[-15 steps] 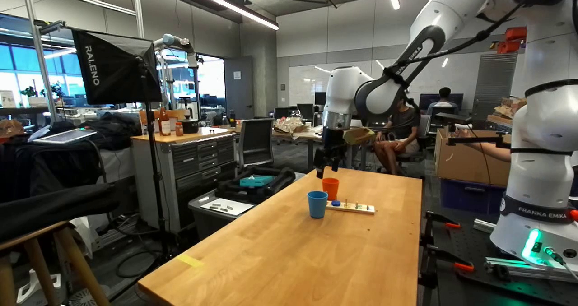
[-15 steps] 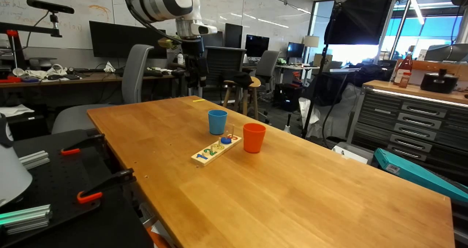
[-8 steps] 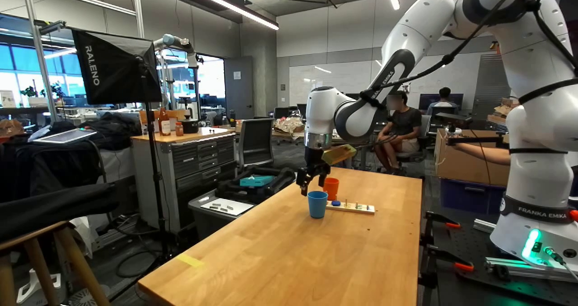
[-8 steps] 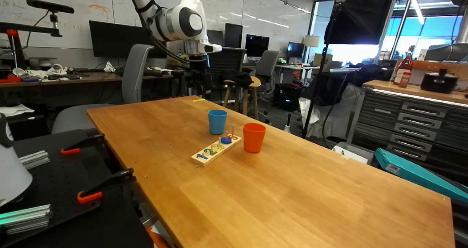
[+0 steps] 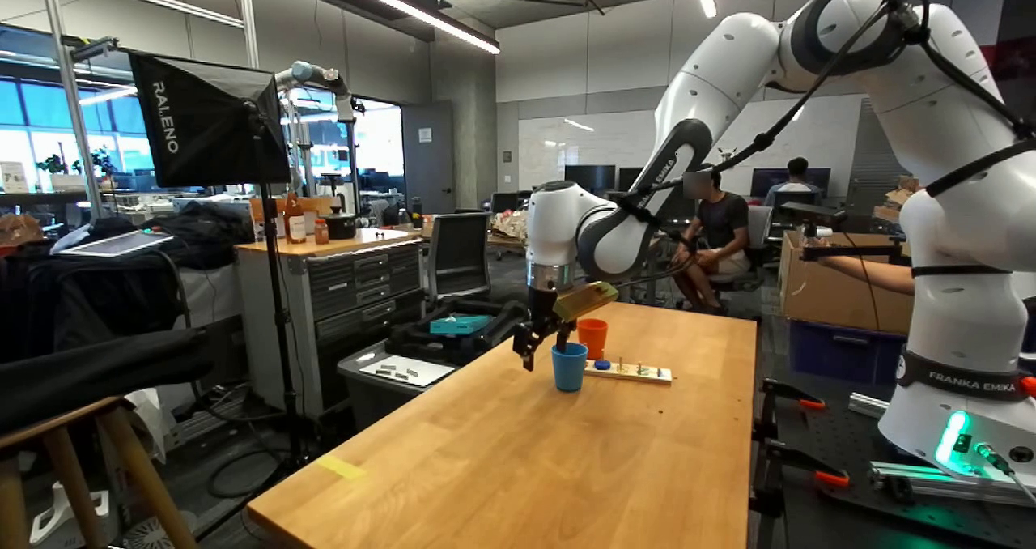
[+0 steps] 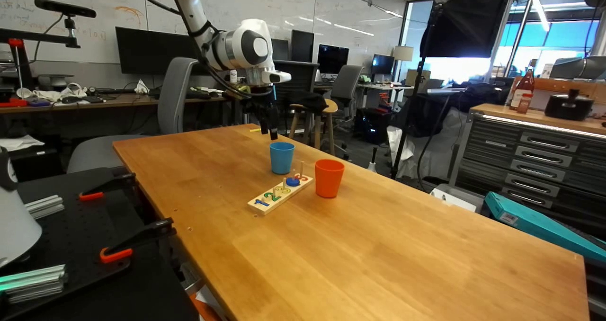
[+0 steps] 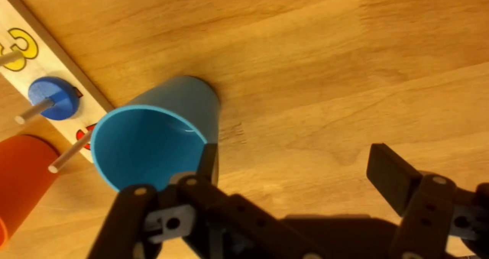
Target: Put the blue cup in the orange one
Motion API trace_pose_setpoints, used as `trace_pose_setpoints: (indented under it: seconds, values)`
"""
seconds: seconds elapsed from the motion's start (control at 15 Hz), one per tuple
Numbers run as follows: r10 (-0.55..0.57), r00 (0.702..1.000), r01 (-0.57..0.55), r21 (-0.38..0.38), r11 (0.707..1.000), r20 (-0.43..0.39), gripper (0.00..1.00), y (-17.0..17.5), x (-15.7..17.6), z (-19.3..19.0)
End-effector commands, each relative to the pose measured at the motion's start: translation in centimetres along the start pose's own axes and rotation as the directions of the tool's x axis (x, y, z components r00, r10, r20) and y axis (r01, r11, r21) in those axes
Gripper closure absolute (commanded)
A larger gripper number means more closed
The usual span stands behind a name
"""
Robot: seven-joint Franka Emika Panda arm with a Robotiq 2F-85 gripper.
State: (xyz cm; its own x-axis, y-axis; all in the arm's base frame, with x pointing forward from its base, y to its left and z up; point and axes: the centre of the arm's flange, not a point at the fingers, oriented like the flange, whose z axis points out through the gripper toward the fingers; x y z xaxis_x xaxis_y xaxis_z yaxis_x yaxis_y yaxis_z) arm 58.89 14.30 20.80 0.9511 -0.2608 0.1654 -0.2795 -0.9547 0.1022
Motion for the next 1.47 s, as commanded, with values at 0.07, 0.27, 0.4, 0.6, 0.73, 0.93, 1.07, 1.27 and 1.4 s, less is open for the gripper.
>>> trace_pose_setpoints:
  seconds: [0.07,0.27,0.4,0.6,0.73,0.93,1.07,1.27,1.4]
  values:
    - [0.038,0.999,-0.038,-0.037,0.999,-0.015,0.0,-0.2,2.8,0.4]
    - [0.056,0.998,-0.057,-0.061,0.997,-0.012,0.0,1.2,3.5,0.9]
    - [0.063,0.998,-0.063,-0.078,0.995,-0.008,0.0,2.1,3.5,1.5]
    - [0.06,0.998,-0.059,-0.091,0.994,0.007,0.25,2.8,3.1,2.7]
    - [0.058,0.998,-0.057,-0.091,0.994,0.014,0.34,2.7,2.7,3.4]
    - [0.055,0.998,-0.052,-0.096,0.994,0.026,0.58,2.7,2.5,4.0]
    - [0.053,0.998,-0.051,-0.097,0.994,0.027,0.73,2.7,2.5,4.2]
    - [0.051,0.998,-0.049,-0.094,0.994,0.024,0.92,2.8,2.8,3.9]
    - [0.05,0.999,-0.048,-0.091,0.995,0.021,0.96,2.9,3.0,3.6]
